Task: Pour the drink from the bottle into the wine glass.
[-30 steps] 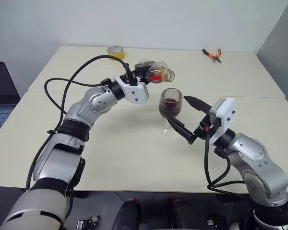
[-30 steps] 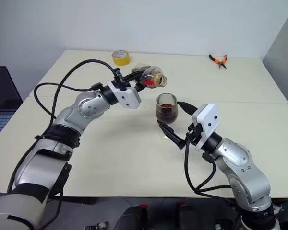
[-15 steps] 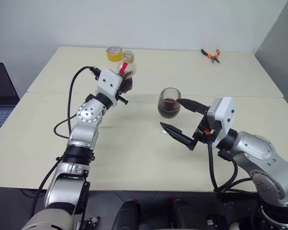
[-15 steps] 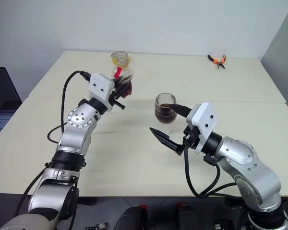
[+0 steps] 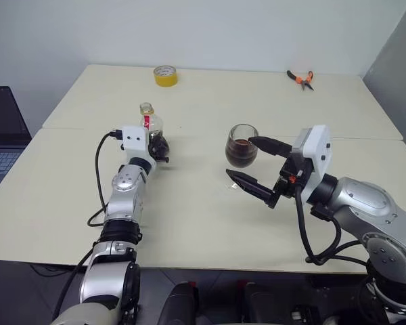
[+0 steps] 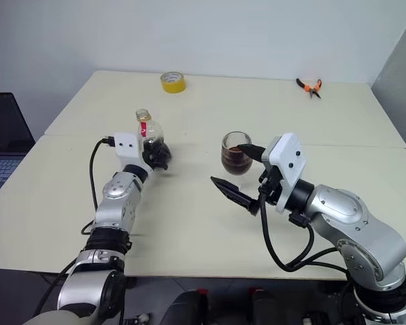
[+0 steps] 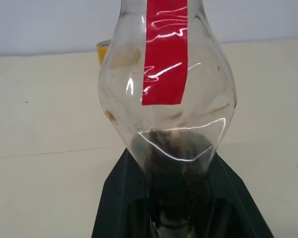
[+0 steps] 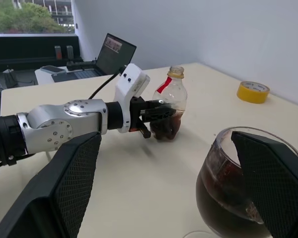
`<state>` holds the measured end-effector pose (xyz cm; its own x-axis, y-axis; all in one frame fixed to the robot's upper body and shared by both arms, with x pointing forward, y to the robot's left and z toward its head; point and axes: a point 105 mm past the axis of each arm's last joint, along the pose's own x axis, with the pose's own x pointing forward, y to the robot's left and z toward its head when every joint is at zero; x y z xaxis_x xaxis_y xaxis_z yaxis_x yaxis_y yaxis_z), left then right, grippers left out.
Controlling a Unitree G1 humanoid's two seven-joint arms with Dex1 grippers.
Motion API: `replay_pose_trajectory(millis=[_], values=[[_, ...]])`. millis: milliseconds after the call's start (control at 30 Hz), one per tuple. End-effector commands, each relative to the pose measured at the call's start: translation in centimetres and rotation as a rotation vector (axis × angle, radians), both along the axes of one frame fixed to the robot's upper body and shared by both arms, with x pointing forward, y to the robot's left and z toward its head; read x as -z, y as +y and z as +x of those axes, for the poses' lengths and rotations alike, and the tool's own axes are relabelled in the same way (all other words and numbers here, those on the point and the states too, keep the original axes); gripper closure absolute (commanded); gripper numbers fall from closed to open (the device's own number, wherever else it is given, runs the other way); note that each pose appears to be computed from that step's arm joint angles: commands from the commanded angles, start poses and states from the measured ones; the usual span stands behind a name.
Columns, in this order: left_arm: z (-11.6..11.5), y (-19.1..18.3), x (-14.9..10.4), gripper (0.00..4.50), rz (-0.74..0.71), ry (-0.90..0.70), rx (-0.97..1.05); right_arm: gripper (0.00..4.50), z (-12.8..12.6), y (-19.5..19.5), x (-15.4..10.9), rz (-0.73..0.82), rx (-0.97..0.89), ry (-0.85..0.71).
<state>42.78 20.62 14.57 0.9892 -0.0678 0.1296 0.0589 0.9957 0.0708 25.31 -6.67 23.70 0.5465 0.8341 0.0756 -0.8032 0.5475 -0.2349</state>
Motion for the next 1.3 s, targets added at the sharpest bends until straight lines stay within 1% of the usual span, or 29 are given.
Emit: replay_pose_trajectory(millis=[33,167,200,267,500,533,600,733,833,867,933,1000,1067,1133,1300], values=[[0.2,0.4,-1.8,3.87,-0.032,-0.076,-0.031,0.00,-0.6,0.2,-1.3,0.017,-0.024,-0.065],[0.2,-0.1,-1.7,3.87,0.008,-0.089,-0.016,0.00,-0.7,0.3,-1.3,0.014,-0.031,-0.066],[0.2,-0.2,-1.5,3.87,-0.010,-0.084,-0.008,0.00,-0.8,0.3,-1.2,0.013,-0.033,-0.065],[0.1,-0.1,-1.2,3.13,-0.013,-0.081,-0.008,0.00,-0.8,0.3,-1.1,0.010,-0.036,-0.062],[-0.4,-0.3,-0.8,0.89,0.008,-0.094,-0.002,0.00,-1.0,0.4,-0.8,0.019,-0.051,-0.027],[-0.5,-0.3,-0.9,0.51,0.016,-0.104,0.000,0.00,-1.0,0.4,-0.7,0.021,-0.052,-0.023],[-0.9,-0.4,-0.9,0.02,0.014,-0.115,0.003,0.00,-1.0,0.2,-0.7,0.023,-0.048,-0.022],[-2.2,-0.1,-0.8,0.02,0.011,-0.123,-0.012,0.00,-1.3,-0.8,-0.3,0.021,-0.023,-0.026],[-3.4,-0.2,-1.2,0.02,0.055,-0.146,-0.006,0.00,-1.0,-1.7,0.6,0.013,0.026,-0.011],[-4.1,-0.2,-1.4,0.02,0.057,-0.155,-0.010,0.00,-0.3,-2.4,1.0,0.029,0.082,-0.015],[-6.2,-0.6,-1.7,0.02,0.092,-0.176,-0.010,0.00,1.0,-4.2,2.5,0.106,0.211,-0.029],[-7.8,-0.6,-1.5,0.02,0.073,-0.166,-0.034,0.00,1.6,-5.3,3.5,0.211,0.300,-0.042],[-8.3,-0.6,-0.9,0.02,0.071,-0.131,-0.036,0.00,2.5,-6.5,4.8,0.237,0.388,-0.046],[-8.4,-0.6,-0.1,0.02,0.079,-0.094,-0.044,0.00,3.3,-7.8,6.0,0.222,0.468,-0.075],[-8.6,-0.4,0.7,0.02,0.071,-0.072,-0.055,0.00,4.5,-10.0,7.7,0.223,0.585,-0.118]])
